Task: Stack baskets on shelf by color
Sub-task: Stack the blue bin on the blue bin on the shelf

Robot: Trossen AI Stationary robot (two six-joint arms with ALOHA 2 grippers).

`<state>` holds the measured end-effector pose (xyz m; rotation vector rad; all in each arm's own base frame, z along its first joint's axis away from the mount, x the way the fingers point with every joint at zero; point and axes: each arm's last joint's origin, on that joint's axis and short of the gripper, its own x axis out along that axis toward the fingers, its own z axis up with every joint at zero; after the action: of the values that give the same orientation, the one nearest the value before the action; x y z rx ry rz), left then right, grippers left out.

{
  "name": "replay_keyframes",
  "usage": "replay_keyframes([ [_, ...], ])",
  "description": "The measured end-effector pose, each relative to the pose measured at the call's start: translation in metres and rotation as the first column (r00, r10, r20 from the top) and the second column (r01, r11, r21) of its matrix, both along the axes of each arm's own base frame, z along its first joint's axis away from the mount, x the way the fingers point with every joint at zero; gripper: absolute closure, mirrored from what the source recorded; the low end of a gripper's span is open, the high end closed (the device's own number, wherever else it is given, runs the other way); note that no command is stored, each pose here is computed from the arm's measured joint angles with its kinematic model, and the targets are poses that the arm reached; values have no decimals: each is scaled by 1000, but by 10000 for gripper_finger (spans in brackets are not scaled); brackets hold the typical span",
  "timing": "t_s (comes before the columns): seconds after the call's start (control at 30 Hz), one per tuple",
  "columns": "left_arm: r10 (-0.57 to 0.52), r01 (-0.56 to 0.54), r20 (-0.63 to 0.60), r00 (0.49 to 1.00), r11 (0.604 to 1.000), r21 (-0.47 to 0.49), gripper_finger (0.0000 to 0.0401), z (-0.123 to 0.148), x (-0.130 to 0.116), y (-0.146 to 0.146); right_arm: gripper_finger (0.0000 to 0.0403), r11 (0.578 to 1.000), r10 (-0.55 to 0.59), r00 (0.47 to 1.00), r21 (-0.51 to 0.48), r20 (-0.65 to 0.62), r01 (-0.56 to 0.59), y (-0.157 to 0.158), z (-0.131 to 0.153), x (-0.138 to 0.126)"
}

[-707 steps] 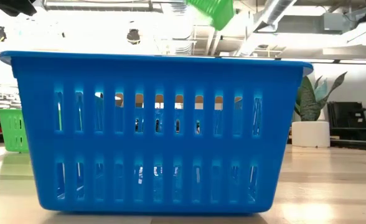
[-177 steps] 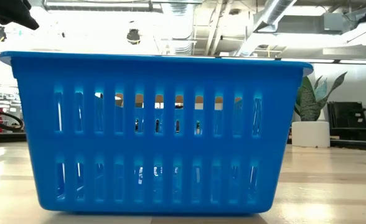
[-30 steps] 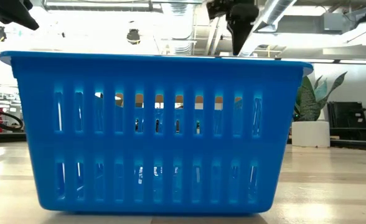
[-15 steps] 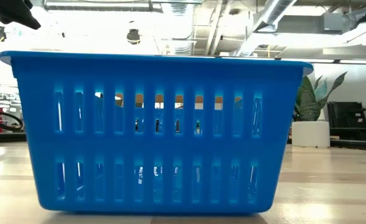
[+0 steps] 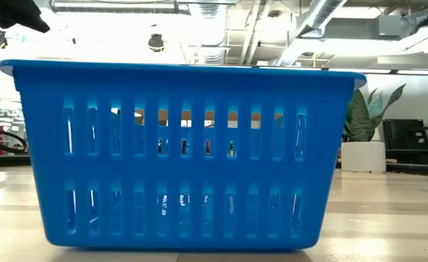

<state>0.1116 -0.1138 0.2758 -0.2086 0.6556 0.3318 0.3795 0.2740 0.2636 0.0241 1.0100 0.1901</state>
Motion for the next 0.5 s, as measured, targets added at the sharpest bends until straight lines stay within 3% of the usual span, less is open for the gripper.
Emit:
replay_keyframes([
  [0.3, 0, 1, 31, 1000, 999, -46, 248, 1, 3, -4, 244, 997, -76, 992, -6, -102, 76, 21, -68, 13],
  [0.5, -7, 7, 7, 1000, 999, -40, 248, -3, 7, -10, 212, 998, -58, 995, 7, -80, 58, 29, -81, 18],
])
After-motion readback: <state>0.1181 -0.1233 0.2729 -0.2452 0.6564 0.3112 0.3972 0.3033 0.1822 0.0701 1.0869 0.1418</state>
